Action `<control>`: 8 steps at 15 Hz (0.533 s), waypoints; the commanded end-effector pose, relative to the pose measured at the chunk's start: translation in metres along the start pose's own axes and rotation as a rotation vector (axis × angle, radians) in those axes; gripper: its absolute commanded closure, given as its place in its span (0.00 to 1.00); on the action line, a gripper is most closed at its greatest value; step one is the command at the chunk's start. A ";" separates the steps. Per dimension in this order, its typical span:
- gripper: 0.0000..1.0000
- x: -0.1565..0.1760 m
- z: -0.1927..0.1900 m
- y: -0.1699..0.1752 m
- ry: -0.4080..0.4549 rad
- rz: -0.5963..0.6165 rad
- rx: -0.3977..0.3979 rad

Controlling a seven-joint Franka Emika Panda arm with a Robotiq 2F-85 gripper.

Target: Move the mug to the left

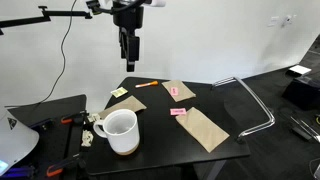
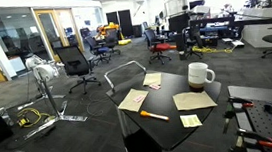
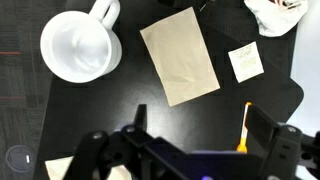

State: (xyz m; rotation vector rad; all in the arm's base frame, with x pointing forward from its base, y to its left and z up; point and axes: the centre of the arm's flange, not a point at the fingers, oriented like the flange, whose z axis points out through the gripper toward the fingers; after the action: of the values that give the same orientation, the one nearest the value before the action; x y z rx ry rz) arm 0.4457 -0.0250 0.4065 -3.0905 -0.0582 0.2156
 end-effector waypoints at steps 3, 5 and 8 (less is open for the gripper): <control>0.00 0.000 0.000 0.000 0.000 0.000 0.000; 0.00 0.000 0.000 0.000 0.000 0.000 0.000; 0.00 0.001 -0.005 0.001 0.013 0.011 -0.016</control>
State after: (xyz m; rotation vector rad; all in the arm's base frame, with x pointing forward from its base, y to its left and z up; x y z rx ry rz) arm 0.4457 -0.0247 0.4065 -3.0922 -0.0597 0.2159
